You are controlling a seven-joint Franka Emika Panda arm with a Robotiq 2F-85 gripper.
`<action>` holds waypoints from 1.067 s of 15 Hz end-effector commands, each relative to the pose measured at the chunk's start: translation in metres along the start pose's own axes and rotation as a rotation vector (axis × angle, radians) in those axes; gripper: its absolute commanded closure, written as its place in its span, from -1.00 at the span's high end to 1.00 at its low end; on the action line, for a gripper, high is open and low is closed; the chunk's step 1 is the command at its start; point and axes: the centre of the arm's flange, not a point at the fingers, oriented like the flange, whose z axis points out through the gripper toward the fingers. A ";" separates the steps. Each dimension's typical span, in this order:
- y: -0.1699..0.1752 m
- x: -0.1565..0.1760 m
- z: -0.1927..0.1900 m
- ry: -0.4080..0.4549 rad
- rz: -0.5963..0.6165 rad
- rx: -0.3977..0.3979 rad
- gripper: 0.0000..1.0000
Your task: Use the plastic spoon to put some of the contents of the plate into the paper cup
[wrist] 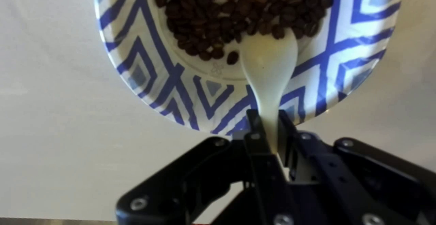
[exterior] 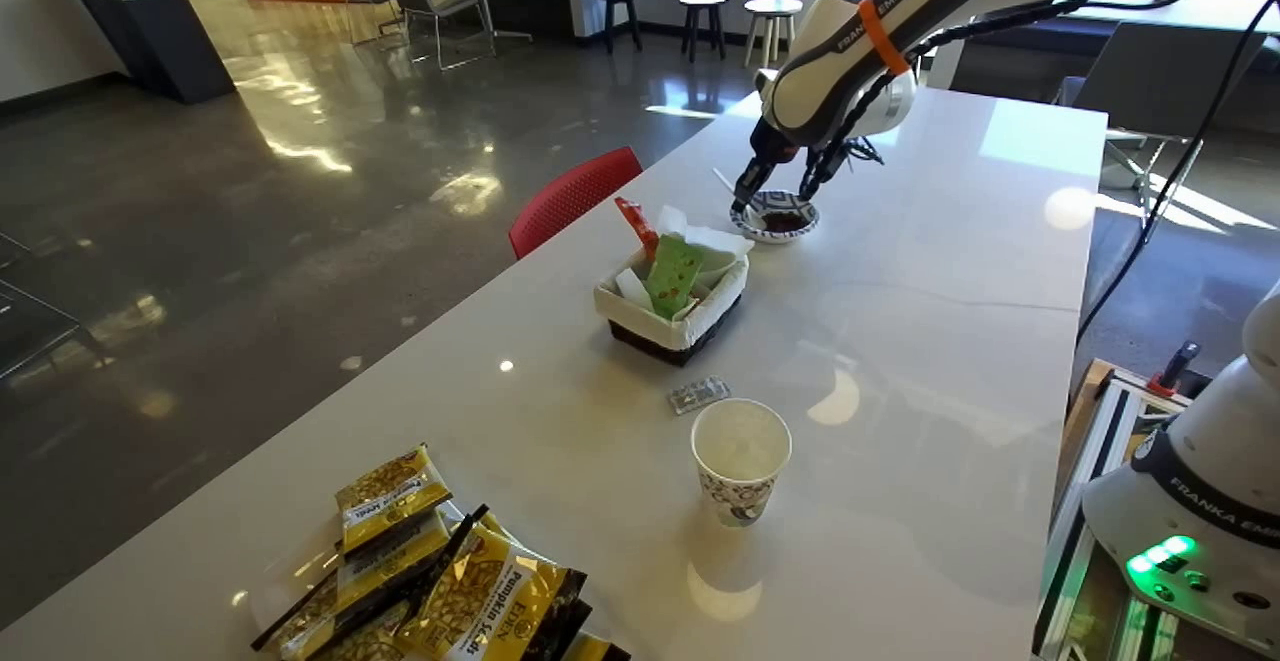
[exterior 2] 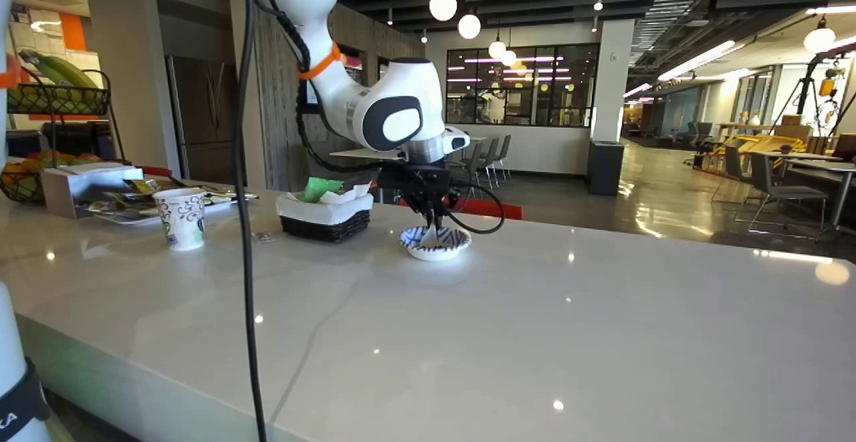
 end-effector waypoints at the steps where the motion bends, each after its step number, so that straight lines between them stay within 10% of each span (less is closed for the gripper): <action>1: 0.002 -0.013 0.002 -0.078 -0.046 0.025 -0.93; 16: 0.000 -0.016 0.006 -0.218 -0.154 0.086 -0.93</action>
